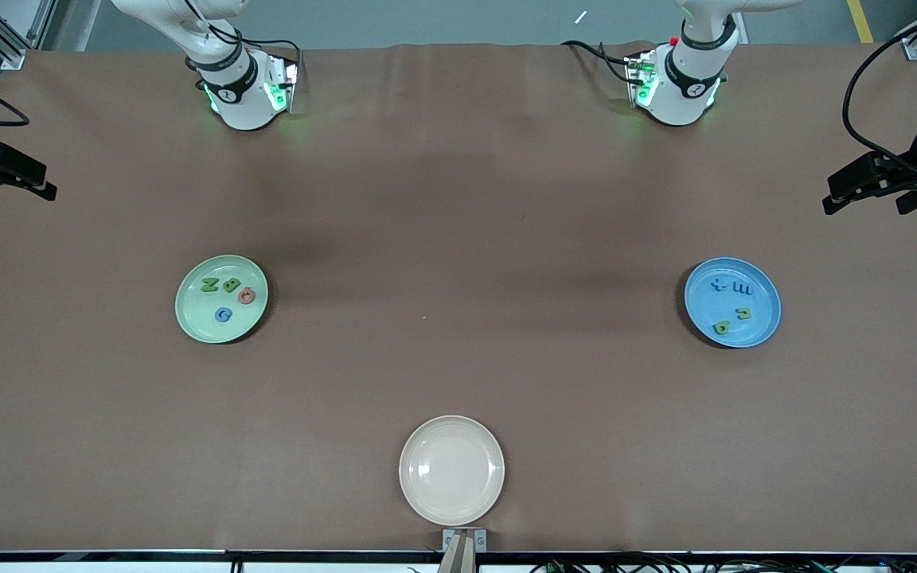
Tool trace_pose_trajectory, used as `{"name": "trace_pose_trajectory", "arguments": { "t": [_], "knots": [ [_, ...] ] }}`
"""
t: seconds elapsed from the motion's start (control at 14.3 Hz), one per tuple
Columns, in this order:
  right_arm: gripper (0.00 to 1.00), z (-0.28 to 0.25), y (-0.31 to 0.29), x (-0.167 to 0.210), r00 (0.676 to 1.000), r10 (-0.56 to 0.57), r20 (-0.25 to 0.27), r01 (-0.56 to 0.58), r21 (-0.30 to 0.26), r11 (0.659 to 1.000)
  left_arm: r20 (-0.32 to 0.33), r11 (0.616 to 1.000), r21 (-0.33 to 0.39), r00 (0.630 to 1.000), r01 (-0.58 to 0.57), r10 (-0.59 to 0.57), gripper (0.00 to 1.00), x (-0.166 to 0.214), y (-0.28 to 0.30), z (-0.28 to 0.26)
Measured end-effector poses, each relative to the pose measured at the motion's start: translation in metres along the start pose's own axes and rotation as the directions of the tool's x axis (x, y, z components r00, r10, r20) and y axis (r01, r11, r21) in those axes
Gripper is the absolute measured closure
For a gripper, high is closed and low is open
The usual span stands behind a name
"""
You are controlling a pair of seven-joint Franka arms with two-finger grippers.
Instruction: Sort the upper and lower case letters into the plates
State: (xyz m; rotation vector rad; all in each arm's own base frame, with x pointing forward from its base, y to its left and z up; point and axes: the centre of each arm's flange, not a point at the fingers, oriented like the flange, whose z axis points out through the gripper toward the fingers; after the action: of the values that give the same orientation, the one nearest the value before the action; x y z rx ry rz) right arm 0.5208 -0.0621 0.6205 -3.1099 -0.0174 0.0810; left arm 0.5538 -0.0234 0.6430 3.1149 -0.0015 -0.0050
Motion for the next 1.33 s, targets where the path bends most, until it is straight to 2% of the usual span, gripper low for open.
{"name": "trace_pose_trajectory", "arguments": {
  "t": [0.63,1.33],
  "knots": [
    [0.0,0.0026,0.0025,0.0006,1.0,0.002,0.001,-0.002,-0.02,1.0,-0.045,1.0,-0.009,0.999,-0.003,0.002,0.0,-0.0013,0.0022,-0.0106],
    [0.0,0.0017,0.0018,-0.0007,0.999,0.05,-0.007,-0.05,-0.013,0.999,-0.048,1.0,-0.009,0.999,-0.004,0.003,0.0,-0.0011,0.0028,-0.0108]
  ]
}}
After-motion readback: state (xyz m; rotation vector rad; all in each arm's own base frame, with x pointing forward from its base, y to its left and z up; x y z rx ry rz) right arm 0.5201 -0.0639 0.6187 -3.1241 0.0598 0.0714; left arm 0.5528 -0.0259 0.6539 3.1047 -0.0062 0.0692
